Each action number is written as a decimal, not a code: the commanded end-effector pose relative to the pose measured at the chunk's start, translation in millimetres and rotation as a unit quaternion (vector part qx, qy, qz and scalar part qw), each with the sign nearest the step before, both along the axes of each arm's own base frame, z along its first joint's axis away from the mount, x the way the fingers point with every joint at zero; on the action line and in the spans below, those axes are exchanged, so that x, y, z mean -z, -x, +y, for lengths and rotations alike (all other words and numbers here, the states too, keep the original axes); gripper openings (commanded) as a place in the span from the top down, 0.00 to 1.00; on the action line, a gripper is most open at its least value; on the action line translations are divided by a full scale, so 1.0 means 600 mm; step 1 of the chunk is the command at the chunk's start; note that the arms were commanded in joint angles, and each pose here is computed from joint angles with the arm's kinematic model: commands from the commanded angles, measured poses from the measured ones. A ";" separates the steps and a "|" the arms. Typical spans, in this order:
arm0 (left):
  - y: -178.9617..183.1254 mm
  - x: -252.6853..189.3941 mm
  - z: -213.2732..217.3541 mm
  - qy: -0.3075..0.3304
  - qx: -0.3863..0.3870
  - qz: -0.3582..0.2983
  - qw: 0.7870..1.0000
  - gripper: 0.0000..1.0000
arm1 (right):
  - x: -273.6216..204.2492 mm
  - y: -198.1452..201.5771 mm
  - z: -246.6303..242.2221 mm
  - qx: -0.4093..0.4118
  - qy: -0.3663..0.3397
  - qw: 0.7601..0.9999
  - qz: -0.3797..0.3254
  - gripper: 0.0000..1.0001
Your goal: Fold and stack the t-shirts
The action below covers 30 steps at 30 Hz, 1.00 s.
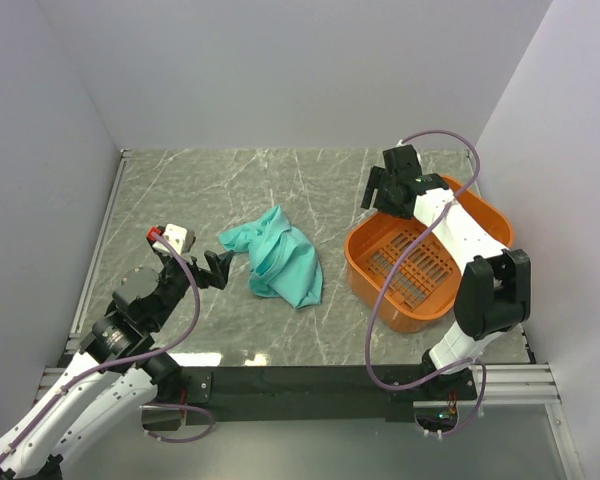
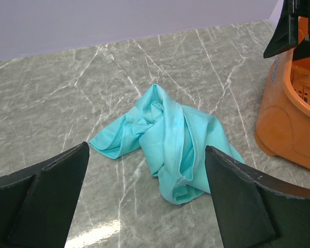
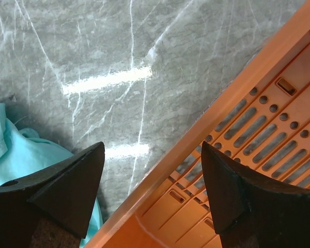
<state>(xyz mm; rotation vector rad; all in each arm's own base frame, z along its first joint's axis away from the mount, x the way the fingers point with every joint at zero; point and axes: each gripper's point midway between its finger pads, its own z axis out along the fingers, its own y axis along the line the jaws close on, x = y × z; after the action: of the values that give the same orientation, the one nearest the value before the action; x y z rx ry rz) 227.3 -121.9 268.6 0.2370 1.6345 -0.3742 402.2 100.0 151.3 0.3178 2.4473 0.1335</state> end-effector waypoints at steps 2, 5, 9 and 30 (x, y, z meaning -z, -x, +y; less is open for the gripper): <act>-0.003 -0.019 -0.003 0.011 0.003 -0.018 1.000 0.01 | -0.005 -0.011 -0.002 0.002 0.012 1.000 -0.014 0.19; -0.003 -0.019 -0.002 0.011 0.002 -0.018 1.000 0.01 | -0.003 -0.011 0.000 -0.001 0.012 1.000 -0.013 0.21; -0.003 -0.019 -0.003 0.011 0.003 -0.018 1.000 0.01 | 0.000 -0.010 0.000 -0.002 0.013 1.000 -0.010 0.22; -0.003 -0.020 -0.003 0.011 0.003 -0.018 1.000 0.01 | 0.008 -0.011 0.001 -0.008 0.017 1.000 -0.003 0.26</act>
<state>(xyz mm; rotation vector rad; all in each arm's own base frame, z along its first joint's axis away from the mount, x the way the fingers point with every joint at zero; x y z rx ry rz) 227.6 -121.4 268.7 0.2350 1.6344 -0.3726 403.0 99.0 141.6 0.3008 2.4707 0.1097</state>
